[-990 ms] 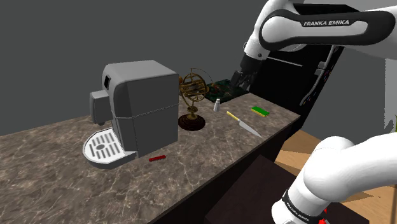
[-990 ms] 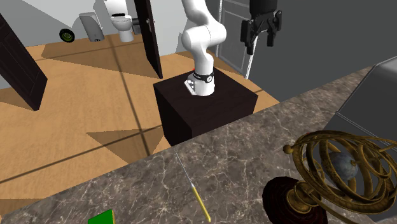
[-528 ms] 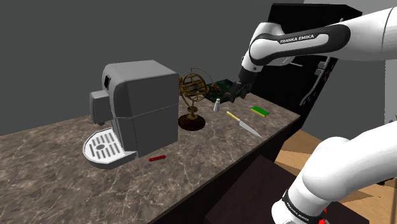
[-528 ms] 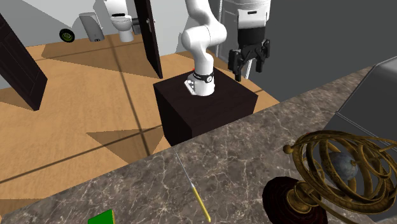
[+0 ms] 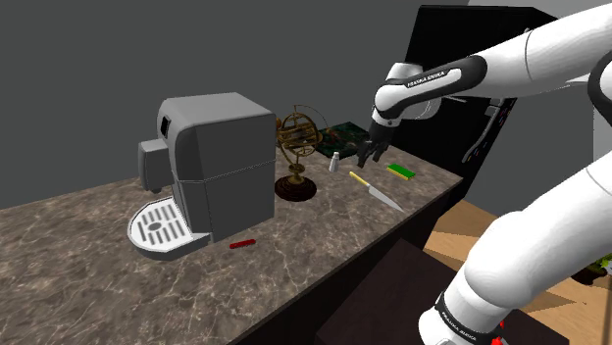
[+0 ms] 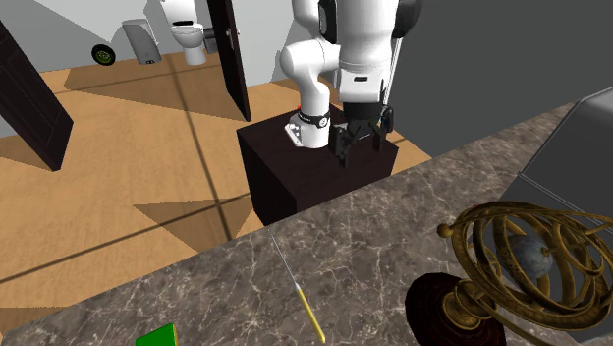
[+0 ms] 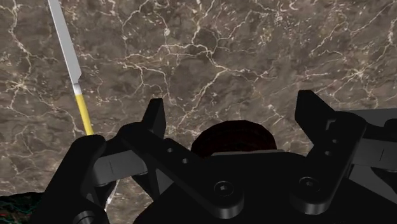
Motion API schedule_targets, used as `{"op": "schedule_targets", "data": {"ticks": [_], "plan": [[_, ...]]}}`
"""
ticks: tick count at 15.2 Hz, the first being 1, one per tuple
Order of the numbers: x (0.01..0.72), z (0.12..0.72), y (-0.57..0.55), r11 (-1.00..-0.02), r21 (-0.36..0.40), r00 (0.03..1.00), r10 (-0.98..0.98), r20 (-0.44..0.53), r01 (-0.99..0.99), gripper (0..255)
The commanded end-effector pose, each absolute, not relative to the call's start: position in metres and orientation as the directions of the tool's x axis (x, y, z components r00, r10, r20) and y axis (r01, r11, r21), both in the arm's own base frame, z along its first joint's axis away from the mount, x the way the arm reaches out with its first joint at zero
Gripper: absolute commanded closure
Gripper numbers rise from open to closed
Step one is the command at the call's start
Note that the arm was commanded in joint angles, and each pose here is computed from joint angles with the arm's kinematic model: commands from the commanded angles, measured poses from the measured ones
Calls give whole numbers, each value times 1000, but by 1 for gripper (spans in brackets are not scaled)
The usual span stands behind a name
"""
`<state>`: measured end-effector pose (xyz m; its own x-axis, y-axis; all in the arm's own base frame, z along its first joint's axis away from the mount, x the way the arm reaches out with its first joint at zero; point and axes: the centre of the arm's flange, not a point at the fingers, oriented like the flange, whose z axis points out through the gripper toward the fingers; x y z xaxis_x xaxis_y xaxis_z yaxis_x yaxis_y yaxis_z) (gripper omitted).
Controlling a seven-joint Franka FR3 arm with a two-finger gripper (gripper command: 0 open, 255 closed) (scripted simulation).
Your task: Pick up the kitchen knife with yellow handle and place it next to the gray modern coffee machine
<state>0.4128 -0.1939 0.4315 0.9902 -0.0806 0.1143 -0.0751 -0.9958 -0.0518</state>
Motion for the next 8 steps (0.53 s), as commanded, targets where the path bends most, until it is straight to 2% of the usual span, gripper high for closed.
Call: {"op": "schedule_targets", "data": {"ticks": [1,8], "plan": [[419,410,-213,-996,-46,991,-84,106,-79,0],[439,348,-276,-995,-31,992,-97,78,-95,0]]}}
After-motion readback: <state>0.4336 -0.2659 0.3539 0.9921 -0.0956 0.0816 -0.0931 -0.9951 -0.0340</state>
